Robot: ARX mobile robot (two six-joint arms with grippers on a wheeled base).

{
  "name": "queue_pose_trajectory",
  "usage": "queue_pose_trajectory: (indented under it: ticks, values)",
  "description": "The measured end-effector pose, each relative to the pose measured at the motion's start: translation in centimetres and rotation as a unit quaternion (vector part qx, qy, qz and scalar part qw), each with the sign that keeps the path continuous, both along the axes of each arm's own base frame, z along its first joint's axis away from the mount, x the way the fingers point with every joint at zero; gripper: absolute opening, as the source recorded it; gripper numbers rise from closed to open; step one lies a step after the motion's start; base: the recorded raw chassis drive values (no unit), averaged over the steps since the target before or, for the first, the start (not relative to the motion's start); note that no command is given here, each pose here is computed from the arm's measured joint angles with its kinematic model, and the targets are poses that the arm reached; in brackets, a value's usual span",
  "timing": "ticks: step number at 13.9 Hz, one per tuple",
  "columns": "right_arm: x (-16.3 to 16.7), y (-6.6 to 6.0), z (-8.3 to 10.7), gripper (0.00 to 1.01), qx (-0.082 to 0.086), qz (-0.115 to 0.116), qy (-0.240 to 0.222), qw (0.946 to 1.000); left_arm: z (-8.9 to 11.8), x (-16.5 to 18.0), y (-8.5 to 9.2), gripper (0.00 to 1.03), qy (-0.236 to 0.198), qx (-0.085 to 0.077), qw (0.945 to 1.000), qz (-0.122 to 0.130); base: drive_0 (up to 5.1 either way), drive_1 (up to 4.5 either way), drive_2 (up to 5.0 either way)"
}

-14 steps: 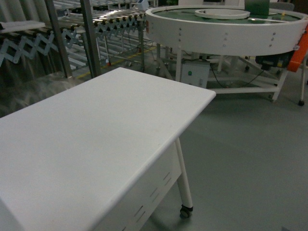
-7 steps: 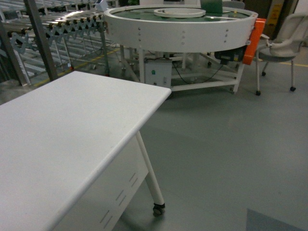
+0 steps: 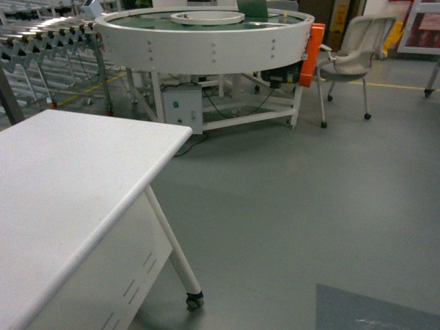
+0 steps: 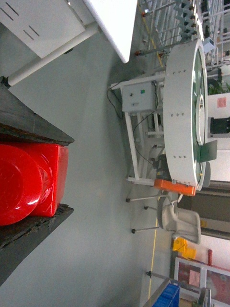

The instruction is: Pick red block from blue box to shelf

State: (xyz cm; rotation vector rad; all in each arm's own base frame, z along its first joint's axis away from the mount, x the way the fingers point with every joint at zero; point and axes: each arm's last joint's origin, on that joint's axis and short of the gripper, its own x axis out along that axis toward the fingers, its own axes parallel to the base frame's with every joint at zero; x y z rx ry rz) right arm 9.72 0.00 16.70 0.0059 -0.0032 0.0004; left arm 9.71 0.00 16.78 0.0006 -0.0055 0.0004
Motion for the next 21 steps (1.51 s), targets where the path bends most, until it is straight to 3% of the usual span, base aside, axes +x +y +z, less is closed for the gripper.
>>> queue_pose_trajectory:
  ticks: [16,21]
  values:
    - [0.0,0.0,0.0,0.28,0.0,0.0,0.0,1.0,0.0,0.0,0.0,0.98,0.0,0.0,1.0,0.0,-1.5,-1.51,-1.5]
    - [0.0,0.0,0.03,0.28,0.0,0.0,-0.001,1.0,0.01,0.0,-0.01,0.98,0.0,0.0,1.0,0.0,0.0,4.18,-4.1]
